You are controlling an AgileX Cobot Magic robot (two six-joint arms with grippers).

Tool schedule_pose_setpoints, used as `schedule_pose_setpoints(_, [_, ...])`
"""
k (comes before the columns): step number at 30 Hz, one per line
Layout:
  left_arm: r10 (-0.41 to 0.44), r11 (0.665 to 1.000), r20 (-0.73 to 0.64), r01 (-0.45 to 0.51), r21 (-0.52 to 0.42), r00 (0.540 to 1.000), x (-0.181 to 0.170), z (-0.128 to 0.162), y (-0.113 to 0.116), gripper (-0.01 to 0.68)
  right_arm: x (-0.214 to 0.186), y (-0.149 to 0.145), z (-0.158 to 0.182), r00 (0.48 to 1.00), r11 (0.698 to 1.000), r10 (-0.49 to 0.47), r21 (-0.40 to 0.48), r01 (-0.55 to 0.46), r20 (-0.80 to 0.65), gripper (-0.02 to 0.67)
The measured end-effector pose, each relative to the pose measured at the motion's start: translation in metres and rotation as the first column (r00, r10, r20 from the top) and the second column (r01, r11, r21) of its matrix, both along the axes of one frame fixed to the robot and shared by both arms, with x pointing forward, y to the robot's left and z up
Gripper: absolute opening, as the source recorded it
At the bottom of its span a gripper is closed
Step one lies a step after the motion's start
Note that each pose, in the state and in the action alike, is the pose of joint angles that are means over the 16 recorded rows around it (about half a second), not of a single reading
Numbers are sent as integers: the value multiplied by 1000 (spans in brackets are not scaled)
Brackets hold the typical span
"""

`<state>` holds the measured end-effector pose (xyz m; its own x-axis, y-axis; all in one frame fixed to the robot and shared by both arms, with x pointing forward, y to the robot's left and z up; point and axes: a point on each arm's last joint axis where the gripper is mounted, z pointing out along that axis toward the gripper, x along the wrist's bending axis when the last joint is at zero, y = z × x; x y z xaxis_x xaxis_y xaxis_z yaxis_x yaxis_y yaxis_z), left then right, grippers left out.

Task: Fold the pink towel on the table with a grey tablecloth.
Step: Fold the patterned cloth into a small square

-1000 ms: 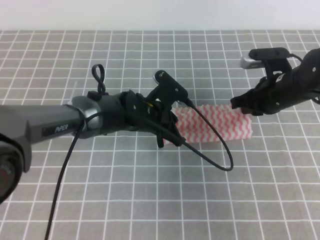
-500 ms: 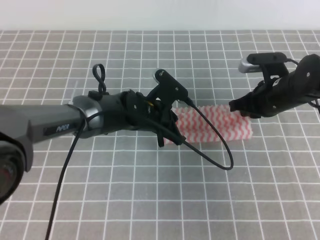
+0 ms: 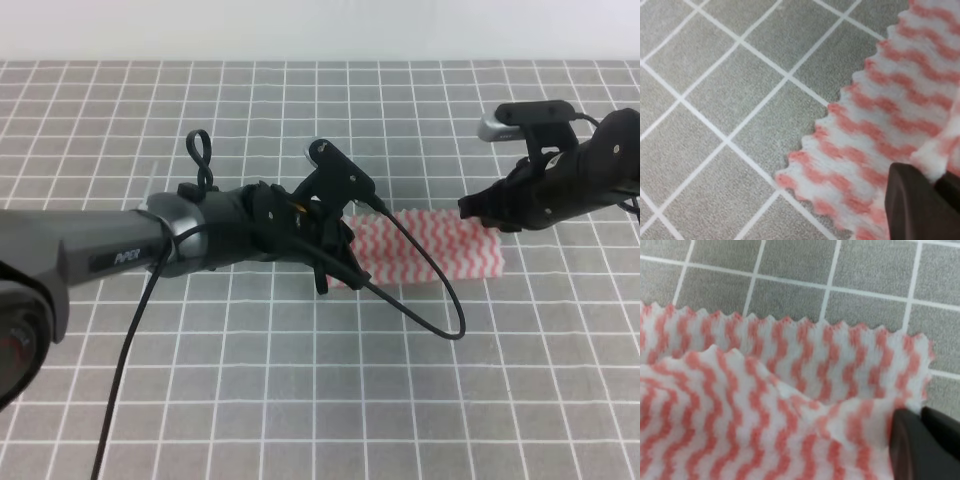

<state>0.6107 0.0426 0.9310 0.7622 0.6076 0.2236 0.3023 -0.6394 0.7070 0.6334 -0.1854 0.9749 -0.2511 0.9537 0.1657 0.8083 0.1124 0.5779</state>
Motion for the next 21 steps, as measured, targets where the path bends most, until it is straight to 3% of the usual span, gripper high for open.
schedule_pose_setpoints(21, [19, 1000, 22, -19, -4, 1000, 4, 2, 4, -2, 5, 0, -9, 1000, 1000, -11, -2, 11, 6, -17])
